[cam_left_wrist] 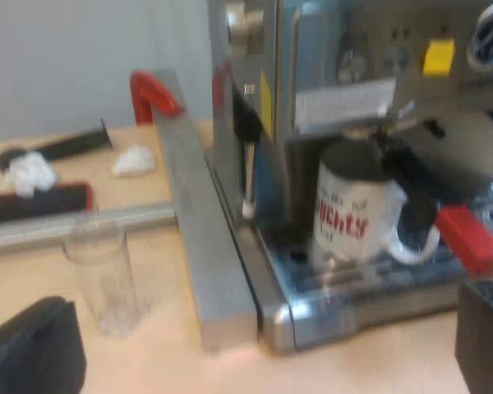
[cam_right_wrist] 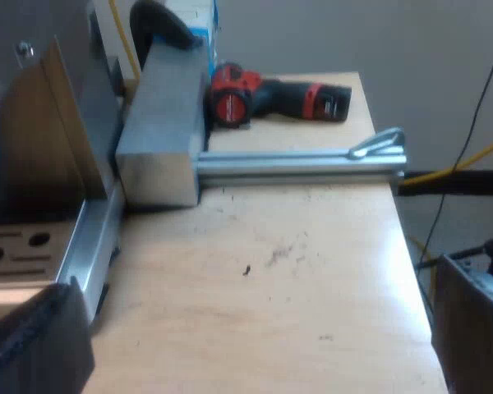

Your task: Place mug into machine

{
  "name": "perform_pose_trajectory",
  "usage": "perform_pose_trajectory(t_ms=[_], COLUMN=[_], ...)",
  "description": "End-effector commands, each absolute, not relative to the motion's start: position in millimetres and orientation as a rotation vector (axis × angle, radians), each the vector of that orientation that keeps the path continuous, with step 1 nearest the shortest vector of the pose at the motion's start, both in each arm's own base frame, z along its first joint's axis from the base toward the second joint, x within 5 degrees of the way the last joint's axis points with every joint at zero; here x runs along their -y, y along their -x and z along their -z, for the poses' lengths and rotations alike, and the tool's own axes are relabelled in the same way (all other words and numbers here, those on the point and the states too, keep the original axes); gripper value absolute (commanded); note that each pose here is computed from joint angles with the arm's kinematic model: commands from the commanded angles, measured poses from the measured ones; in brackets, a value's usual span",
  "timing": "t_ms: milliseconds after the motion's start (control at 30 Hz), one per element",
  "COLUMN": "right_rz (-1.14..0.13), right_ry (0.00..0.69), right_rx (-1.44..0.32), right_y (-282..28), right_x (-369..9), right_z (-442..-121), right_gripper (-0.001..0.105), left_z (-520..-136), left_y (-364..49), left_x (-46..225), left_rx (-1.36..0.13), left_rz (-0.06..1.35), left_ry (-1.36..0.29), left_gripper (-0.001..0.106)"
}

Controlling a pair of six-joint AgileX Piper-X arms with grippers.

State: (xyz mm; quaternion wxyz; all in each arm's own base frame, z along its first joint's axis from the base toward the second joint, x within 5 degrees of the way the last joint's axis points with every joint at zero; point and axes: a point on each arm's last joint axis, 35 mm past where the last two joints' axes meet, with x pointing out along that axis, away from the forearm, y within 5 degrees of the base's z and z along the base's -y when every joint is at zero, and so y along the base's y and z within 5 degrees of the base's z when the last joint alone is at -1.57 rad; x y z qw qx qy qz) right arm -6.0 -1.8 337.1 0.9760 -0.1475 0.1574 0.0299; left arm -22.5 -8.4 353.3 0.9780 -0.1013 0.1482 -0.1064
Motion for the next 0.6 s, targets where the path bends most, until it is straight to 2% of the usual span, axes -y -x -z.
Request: perform_pose_trajectory(t_ms=[33, 167, 333, 600], right_rz=[-0.057, -0.074, -0.069, -0.069], right_ry=[0.295, 0.285, 0.285, 0.282], right_rx=[-0.375, -0.402, -0.365, -0.316], right_y=[10, 11, 8, -16], right_x=[2, 2, 2, 0], right_z=[-335, -332, -334, -320], right_gripper=[0.085, 0.085, 0.085, 0.085], left_z=[-348, -345, -344, -325], left_y=[28, 29, 22, -5], left_x=[8, 8, 5, 5], left_rx=[-0.394, -0.418, -0.387, -0.366], left_rz=[0.202, 0.199, 0.109, 0.109], left_ry=[0.212, 0.191, 0.176, 0.182], left_gripper=[0.093, 0.093, 0.093, 0.093])
